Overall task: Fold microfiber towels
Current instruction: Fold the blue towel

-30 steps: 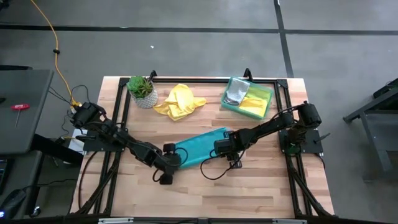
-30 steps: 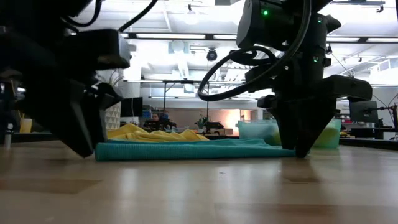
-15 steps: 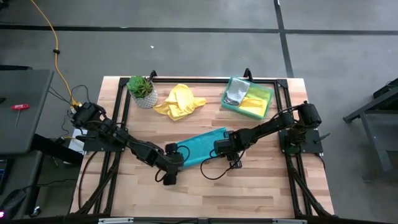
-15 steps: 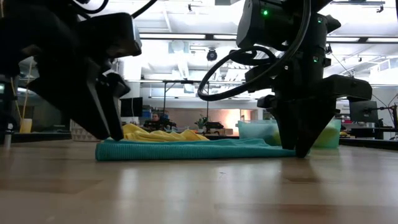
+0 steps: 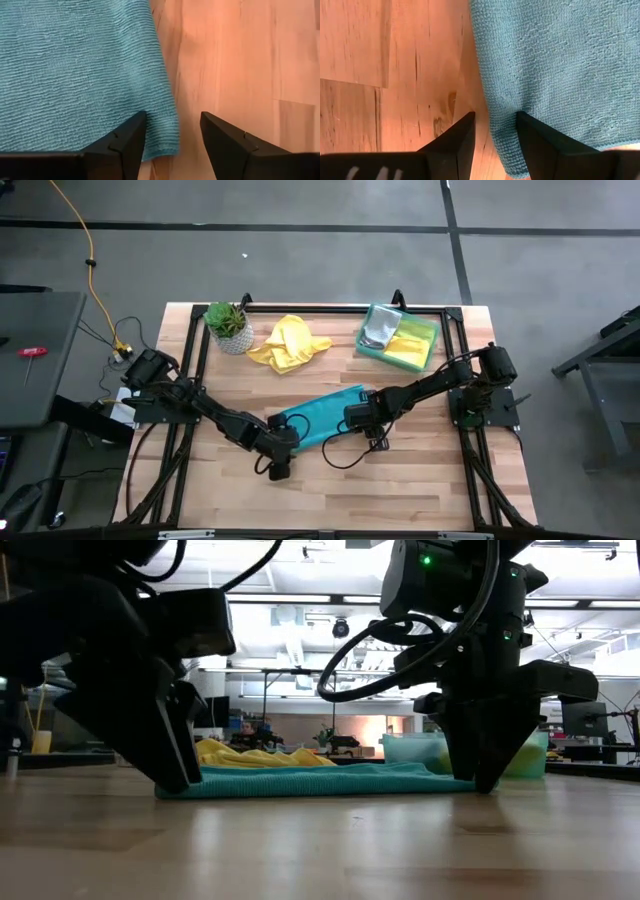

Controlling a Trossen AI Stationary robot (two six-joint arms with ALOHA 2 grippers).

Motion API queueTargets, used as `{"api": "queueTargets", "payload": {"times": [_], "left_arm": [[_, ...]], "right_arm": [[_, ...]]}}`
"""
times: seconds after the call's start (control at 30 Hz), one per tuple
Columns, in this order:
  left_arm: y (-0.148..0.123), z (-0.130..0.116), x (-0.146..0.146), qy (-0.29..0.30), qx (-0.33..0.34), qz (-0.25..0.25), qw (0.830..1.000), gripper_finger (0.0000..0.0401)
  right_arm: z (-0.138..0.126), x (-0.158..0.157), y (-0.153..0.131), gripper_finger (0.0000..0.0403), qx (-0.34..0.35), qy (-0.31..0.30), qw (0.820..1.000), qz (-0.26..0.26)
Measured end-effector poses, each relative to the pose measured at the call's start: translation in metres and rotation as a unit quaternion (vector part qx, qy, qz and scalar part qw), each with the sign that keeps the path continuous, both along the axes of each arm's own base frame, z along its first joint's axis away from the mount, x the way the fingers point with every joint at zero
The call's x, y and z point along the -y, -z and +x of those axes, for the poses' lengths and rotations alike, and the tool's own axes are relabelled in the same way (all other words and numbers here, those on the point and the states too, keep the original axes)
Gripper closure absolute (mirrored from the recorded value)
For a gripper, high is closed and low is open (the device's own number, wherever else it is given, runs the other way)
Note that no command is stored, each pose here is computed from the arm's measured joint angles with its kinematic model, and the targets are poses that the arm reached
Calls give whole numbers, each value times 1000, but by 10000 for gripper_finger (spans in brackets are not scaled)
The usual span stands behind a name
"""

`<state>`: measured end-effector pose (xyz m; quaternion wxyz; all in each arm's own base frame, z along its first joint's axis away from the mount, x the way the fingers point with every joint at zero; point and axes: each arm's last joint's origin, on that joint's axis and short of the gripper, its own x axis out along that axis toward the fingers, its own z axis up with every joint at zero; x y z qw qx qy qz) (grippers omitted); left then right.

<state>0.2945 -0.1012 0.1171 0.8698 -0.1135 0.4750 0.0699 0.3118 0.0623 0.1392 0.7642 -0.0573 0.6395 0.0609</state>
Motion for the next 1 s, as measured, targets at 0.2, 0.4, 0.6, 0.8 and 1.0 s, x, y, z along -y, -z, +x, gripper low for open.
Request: {"api": "queueTargets", "payload": {"times": [0.2,0.4,0.6,0.8,1.0], "left_arm": [[3,-4,4,0,-14,16,1000,310],[5,-9,2,14,-43,37,998,387],[6,-14,0,72,-75,79,991,390],[7,-17,-2,128,-95,124,979,391],[6,-17,-6,144,-104,131,975,396]], "right_arm": [[0,0,0,269,0,17,1000,3],[2,0,0,269,7,99,995,21],[7,-2,-2,269,31,185,981,51],[14,-7,-4,269,66,238,966,83],[10,-20,-4,269,63,174,980,71]]}}
